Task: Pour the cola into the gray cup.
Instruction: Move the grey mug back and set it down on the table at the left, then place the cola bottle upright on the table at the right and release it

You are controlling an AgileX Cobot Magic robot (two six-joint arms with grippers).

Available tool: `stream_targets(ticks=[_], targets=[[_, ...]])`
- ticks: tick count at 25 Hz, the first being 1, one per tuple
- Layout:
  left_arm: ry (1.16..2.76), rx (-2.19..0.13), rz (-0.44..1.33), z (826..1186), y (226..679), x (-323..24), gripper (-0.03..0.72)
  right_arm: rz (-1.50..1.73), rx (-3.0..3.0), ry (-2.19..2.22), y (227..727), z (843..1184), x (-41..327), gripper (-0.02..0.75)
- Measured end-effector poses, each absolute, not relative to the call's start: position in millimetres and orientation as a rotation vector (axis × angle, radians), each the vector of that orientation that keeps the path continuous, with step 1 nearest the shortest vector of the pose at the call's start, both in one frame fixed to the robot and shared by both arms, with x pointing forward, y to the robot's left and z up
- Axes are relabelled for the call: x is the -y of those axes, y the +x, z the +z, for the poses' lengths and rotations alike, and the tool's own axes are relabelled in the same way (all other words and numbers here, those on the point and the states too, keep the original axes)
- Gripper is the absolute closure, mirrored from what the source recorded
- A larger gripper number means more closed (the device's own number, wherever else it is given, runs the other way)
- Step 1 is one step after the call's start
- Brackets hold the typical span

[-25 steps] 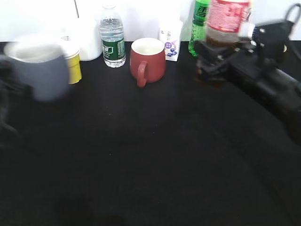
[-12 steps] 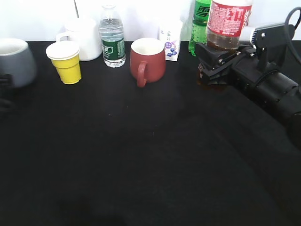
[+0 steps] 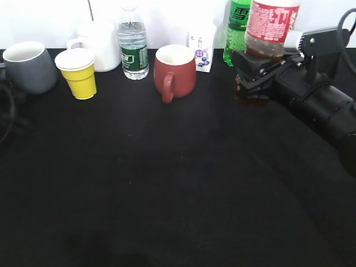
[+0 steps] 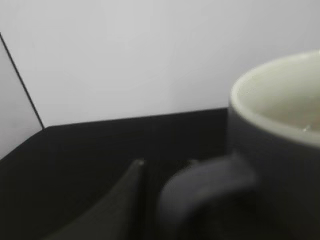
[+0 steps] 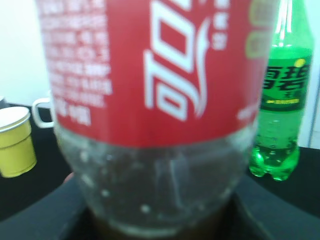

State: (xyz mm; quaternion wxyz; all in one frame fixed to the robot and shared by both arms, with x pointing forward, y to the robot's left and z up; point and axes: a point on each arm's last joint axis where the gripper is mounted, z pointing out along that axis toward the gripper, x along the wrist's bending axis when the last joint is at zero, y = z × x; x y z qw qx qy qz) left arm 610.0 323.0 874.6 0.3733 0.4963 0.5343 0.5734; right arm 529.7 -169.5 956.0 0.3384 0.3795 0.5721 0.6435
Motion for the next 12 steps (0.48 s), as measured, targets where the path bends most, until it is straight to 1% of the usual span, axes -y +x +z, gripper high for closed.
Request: stream_targets(ticks=[1, 3, 5, 7, 9, 10, 12], targets=[[1.285, -1.38, 1.461, 877, 600, -323, 0.326, 1.671, -1.479, 1.001, 530, 956, 171, 0.353], [1.309, -1.395, 1.447, 888, 572, -321, 0.314, 1.62, -1.435, 1.012, 535, 958, 175, 0.353], [1.309, -1.362, 1.43, 911, 541, -310, 0.311, 1.576, -1.388, 1.029, 549, 956, 175, 0.353], [1.306, -1.362, 1.38, 933, 510, -296, 0.312, 1.535, -1.37, 1.05, 570, 943, 170, 0.353], [1.326, -1.376, 1.276, 948, 482, -280, 0.313, 1.519, -1.365, 1.048, 596, 927, 161, 0.353], [1.345, -1.367, 1.218, 956, 475, -273, 0.313, 1.518, -1.364, 1.045, 608, 918, 156, 0.353], [1.355, -1.338, 1.162, 971, 466, -268, 0.314, 1.516, -1.366, 1.044, 628, 901, 148, 0.353]])
